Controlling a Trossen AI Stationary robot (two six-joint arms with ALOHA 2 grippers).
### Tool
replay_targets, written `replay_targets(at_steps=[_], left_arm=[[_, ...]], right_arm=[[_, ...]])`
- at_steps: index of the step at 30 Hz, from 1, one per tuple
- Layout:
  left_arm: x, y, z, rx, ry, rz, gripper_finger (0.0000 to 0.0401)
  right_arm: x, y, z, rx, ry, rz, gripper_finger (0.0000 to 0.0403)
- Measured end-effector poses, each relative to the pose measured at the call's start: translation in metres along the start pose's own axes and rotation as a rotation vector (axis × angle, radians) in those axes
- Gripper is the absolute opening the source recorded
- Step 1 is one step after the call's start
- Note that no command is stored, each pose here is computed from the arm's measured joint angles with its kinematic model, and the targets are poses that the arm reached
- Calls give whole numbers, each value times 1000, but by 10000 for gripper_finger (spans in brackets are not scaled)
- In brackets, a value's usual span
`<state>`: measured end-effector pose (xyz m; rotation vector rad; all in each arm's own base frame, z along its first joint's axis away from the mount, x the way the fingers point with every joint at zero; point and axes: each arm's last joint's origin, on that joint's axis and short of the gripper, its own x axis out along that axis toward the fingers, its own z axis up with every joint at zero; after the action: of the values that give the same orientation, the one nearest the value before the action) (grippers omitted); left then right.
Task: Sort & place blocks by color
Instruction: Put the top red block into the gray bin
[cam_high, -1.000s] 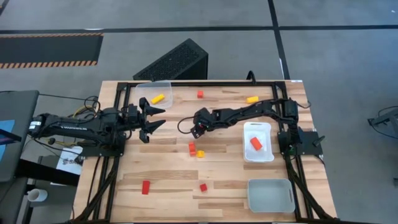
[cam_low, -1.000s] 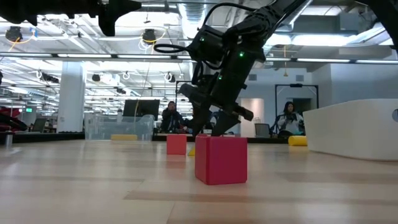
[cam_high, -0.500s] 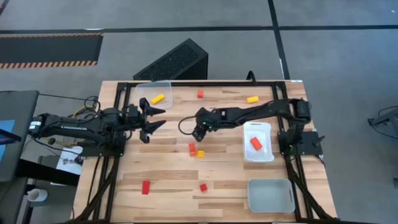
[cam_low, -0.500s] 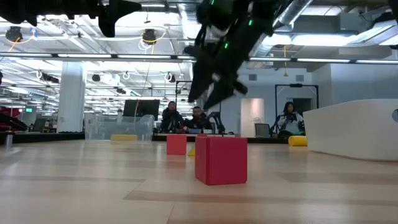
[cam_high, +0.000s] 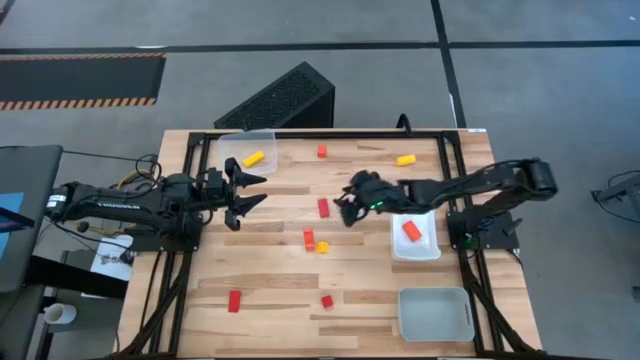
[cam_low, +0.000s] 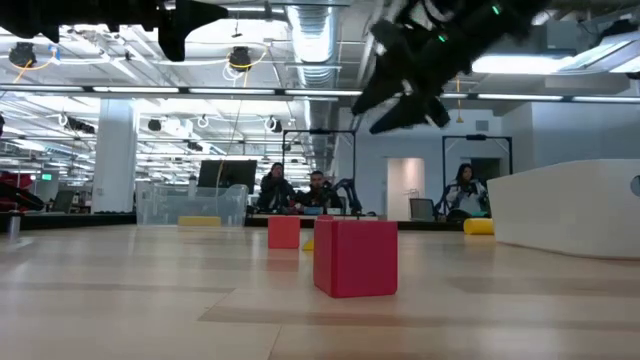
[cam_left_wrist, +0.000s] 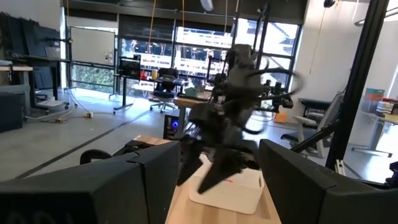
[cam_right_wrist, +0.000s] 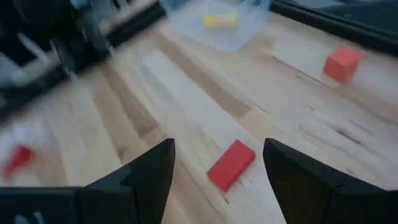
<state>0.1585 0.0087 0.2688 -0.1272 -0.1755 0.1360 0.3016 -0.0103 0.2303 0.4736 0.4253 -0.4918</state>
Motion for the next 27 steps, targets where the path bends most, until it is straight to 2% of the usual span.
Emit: replay_targets(at_steps=[4,10,21,27], left_arm=[[0,0,0,0,-5,2,208],[0,1,1,0,-11,42,208],[0,2,0,0,-7,56,208],[0,2,-1,2,5,53,208]], right_arm=[[-6,-10,-5,106,-143,124,269],[13,5,3,42,-93,112,269],[94,34,2,-10,396,-275,269],[137,43,-9,-59,532,-367,269]])
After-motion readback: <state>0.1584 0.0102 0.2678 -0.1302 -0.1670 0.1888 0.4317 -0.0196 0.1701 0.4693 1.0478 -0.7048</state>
